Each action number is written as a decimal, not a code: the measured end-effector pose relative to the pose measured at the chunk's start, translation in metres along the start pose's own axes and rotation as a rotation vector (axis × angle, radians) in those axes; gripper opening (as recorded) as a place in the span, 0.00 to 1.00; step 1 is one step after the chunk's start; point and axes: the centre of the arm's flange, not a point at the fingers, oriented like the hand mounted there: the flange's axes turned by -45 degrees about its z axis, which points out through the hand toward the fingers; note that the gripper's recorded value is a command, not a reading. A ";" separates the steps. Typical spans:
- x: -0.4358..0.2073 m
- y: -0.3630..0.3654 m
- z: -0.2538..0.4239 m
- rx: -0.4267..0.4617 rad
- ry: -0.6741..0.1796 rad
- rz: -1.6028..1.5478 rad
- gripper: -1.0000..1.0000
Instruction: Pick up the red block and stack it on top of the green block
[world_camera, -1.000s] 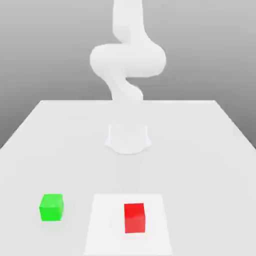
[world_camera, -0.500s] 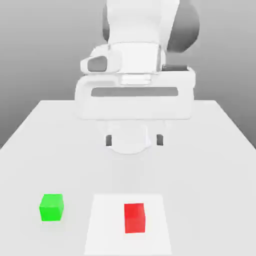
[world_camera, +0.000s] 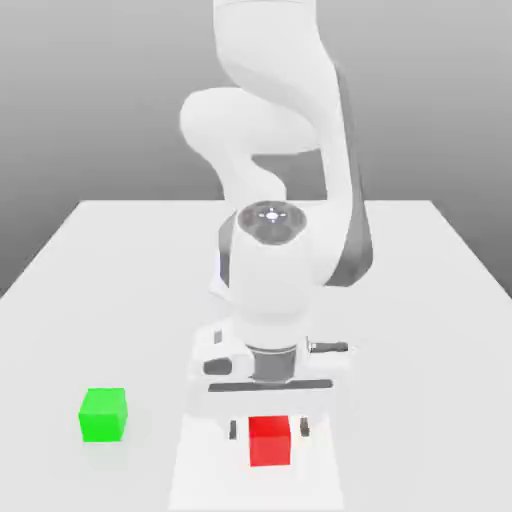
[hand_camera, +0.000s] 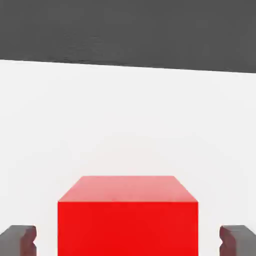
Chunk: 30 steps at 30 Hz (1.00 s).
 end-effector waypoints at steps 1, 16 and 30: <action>0.000 0.000 0.000 0.000 0.000 0.000 0.00; -0.014 0.101 -0.074 -0.009 -0.002 -0.006 0.00; -0.064 0.220 -0.038 0.001 -0.001 -0.083 0.00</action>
